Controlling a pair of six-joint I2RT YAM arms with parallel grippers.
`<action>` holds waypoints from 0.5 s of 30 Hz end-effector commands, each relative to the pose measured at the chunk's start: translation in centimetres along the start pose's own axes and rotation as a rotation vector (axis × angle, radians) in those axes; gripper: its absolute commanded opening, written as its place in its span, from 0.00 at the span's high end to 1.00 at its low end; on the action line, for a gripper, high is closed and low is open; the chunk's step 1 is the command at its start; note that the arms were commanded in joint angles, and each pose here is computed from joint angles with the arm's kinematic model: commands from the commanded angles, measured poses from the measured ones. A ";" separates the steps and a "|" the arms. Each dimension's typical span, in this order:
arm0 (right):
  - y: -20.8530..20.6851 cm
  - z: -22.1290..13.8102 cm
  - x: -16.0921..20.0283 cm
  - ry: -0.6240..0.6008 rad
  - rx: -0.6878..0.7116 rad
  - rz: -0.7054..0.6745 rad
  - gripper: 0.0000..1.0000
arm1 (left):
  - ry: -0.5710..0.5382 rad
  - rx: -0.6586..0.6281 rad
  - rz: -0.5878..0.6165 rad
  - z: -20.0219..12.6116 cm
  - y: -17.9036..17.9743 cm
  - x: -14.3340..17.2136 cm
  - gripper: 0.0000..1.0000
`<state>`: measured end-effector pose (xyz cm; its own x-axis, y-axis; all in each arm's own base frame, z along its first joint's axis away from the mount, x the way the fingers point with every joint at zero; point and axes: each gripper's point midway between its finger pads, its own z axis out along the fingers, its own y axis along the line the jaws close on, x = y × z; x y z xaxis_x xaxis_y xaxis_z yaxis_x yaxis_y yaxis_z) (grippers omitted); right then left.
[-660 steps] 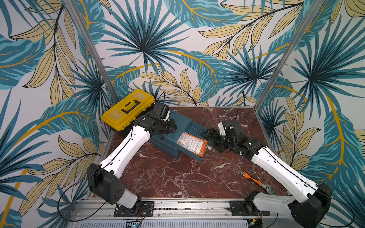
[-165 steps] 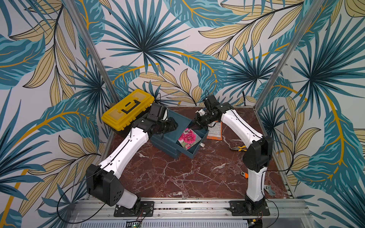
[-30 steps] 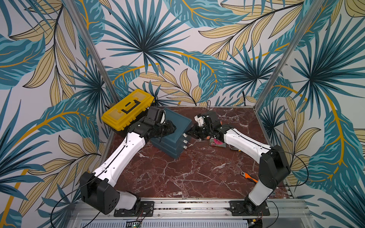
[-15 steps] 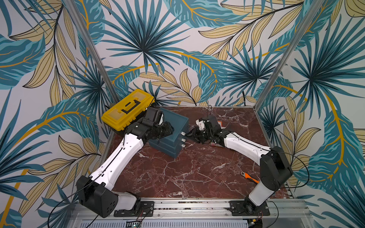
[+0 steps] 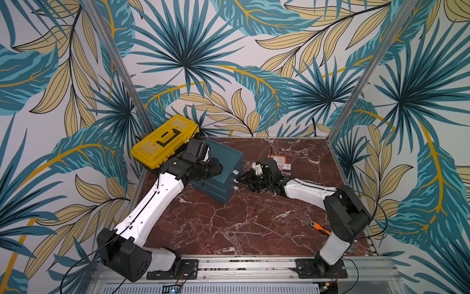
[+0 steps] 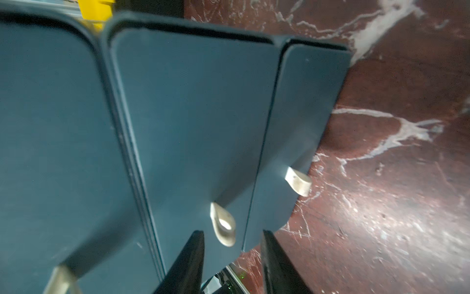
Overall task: Take the seed bags out of the drawer
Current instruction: Open the drawer in the storage box.
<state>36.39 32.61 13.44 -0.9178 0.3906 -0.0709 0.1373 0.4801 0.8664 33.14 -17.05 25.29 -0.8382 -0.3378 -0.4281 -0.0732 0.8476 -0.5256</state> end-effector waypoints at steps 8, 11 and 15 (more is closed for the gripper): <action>0.1 1.9 -0.3 0.007 -0.065 0.052 0.75 | 0.163 -0.152 -0.047 2.0 4.1 3.5 0.52; 0.0 1.7 -0.2 0.006 -0.061 0.052 0.85 | 0.168 -0.158 -0.047 2.3 4.3 3.7 0.53; 0.0 1.0 0.0 0.000 -0.046 0.049 0.99 | 0.175 -0.161 -0.048 2.7 4.6 3.9 0.53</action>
<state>37.45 33.80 13.19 -0.9117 0.4095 -0.0317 0.1523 0.4086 0.8999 33.57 -17.17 25.14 -0.8383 -0.3422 -0.4244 -0.0738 0.8425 -0.5335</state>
